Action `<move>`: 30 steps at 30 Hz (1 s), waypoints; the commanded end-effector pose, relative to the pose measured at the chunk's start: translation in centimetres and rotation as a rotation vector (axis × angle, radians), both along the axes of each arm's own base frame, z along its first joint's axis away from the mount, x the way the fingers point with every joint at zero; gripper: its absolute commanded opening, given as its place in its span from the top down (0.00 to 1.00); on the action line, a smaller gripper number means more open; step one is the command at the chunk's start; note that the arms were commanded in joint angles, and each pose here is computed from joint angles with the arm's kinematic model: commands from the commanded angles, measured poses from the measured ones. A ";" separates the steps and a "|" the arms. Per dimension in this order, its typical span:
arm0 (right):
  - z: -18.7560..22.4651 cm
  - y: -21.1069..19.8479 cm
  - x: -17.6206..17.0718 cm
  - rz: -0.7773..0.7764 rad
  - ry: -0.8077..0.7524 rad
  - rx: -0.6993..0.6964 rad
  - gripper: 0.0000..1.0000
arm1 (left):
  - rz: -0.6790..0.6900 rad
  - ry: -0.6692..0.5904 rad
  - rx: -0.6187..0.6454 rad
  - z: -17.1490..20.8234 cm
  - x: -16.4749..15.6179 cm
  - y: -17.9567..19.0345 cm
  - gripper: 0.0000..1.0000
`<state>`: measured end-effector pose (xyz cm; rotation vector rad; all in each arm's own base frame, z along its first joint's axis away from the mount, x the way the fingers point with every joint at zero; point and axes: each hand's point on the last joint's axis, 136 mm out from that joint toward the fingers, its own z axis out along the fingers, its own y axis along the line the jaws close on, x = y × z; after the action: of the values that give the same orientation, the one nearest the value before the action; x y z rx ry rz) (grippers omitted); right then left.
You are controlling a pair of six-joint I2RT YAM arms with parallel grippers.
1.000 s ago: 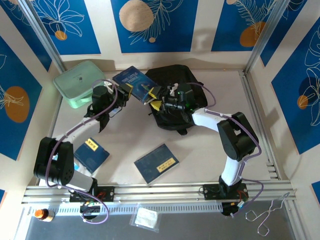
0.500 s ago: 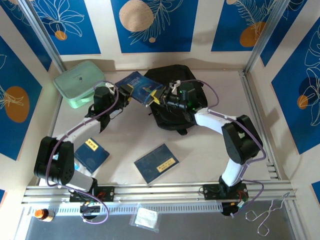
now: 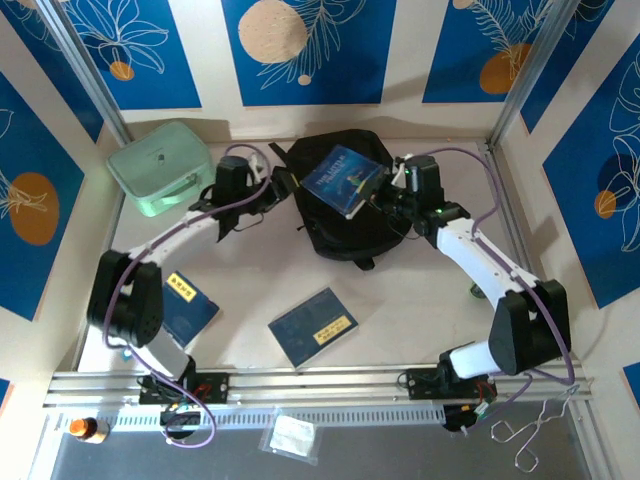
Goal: Pack the student bag
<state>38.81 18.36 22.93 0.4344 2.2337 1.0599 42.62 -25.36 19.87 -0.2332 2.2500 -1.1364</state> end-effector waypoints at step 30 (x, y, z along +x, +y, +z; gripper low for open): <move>-6.5 -5.5 1.6 0.011 0.219 -0.128 1.00 | -0.425 0.155 0.672 -12.6 -2.9 -2.8 0.50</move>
<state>39.68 11.57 14.40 0.5882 2.5170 0.8245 41.36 -29.92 5.62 0.3378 2.7486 -0.6045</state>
